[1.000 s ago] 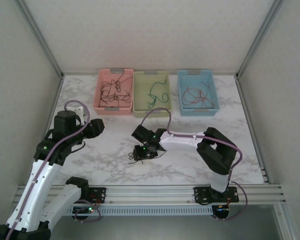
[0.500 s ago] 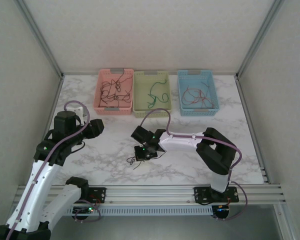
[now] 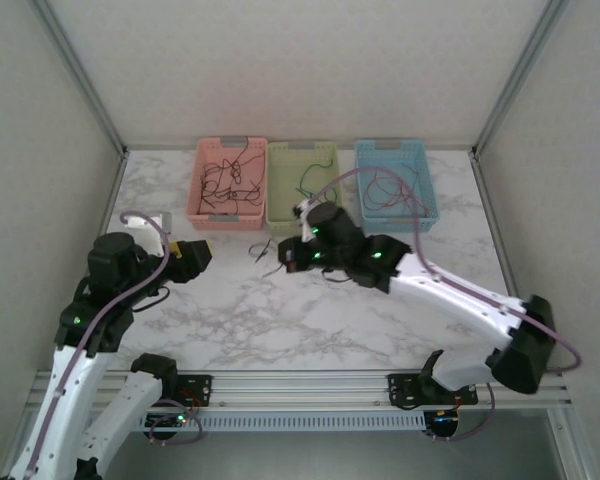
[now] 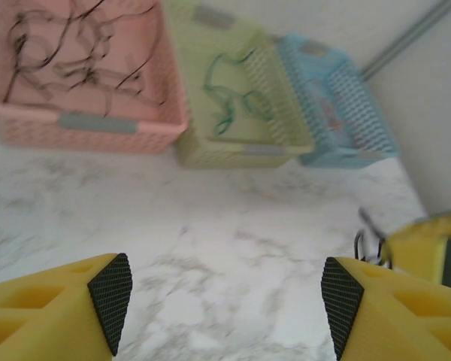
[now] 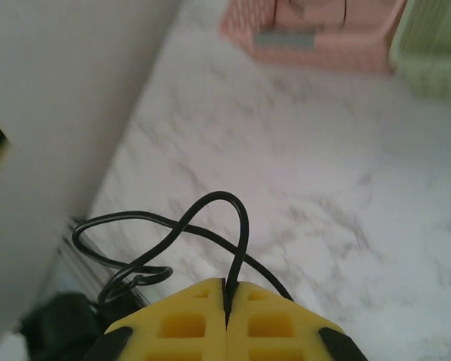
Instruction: Untangle the cables
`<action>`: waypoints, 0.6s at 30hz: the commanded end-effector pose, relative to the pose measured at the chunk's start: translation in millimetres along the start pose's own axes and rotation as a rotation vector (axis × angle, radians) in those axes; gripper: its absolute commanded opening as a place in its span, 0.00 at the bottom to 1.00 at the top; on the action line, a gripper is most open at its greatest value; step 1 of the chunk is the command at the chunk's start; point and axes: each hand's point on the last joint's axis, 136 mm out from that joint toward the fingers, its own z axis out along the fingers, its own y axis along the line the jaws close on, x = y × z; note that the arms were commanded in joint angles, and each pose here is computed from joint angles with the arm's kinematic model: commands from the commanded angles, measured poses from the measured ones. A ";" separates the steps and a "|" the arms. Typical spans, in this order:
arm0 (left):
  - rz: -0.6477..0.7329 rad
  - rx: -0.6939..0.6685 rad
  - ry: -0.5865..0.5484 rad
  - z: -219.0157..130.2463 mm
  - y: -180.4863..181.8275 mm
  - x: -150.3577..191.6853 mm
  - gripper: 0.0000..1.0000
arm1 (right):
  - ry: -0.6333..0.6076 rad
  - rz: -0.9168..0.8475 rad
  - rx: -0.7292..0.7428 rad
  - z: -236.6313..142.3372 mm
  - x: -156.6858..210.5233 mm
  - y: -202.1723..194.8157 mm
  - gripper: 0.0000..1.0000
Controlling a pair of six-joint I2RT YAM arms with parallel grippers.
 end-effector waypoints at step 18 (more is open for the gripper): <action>0.180 0.586 -0.047 14.9 -122.5 -46.8 0.78 | -0.116 0.480 -0.564 -49.8 -85.9 88.3 0.00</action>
